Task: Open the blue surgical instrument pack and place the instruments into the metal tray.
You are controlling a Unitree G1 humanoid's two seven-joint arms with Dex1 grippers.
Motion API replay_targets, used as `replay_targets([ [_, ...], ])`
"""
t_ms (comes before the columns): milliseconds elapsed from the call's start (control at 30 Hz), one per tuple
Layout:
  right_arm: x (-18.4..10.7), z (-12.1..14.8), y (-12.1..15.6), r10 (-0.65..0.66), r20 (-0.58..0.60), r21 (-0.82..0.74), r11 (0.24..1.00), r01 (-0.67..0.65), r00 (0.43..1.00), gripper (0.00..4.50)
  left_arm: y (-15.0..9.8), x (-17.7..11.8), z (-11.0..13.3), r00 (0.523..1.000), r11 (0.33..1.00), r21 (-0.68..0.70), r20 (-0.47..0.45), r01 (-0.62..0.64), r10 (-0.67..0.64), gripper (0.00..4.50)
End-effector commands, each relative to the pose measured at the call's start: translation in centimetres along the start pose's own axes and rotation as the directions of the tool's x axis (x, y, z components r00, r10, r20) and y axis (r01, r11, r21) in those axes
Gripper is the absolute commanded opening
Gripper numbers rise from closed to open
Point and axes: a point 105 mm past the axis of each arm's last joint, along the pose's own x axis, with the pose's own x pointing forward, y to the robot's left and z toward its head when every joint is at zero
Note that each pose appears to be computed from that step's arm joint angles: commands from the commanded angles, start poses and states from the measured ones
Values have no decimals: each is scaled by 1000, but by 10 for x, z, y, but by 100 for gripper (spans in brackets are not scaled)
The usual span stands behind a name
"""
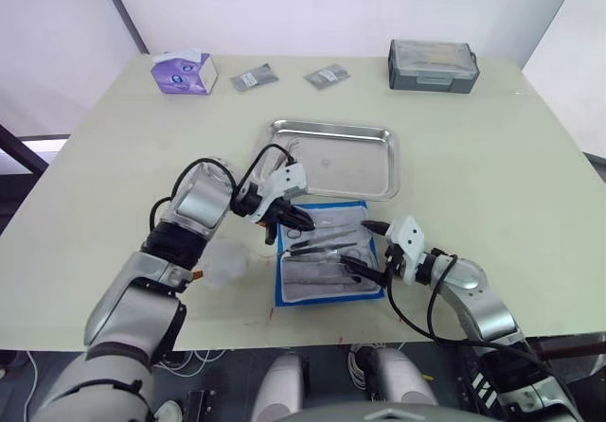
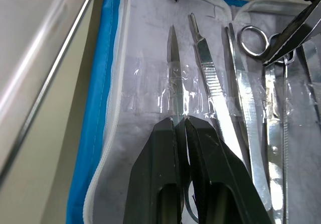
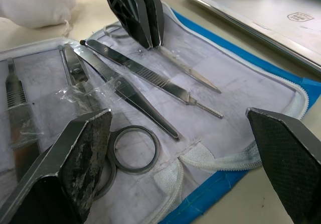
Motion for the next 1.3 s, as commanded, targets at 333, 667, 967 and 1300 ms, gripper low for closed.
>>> replay_targets([
  [333,1,-50,14,28,-160,117,993,-9,987,450,-2,-14,18,994,994,92,-79,-63,70,14],
  [667,2,-50,15,41,-162,118,993,-22,986,450,-10,-22,15,992,994,73,-92,-76,83,14],
  [967,1,-50,14,42,-164,116,993,-23,985,450,-7,-26,8,988,992,55,-100,-109,115,14],
  [1300,2,-50,14,42,-164,118,993,-23,986,450,-8,-33,2,988,992,56,-92,-116,121,14],
])
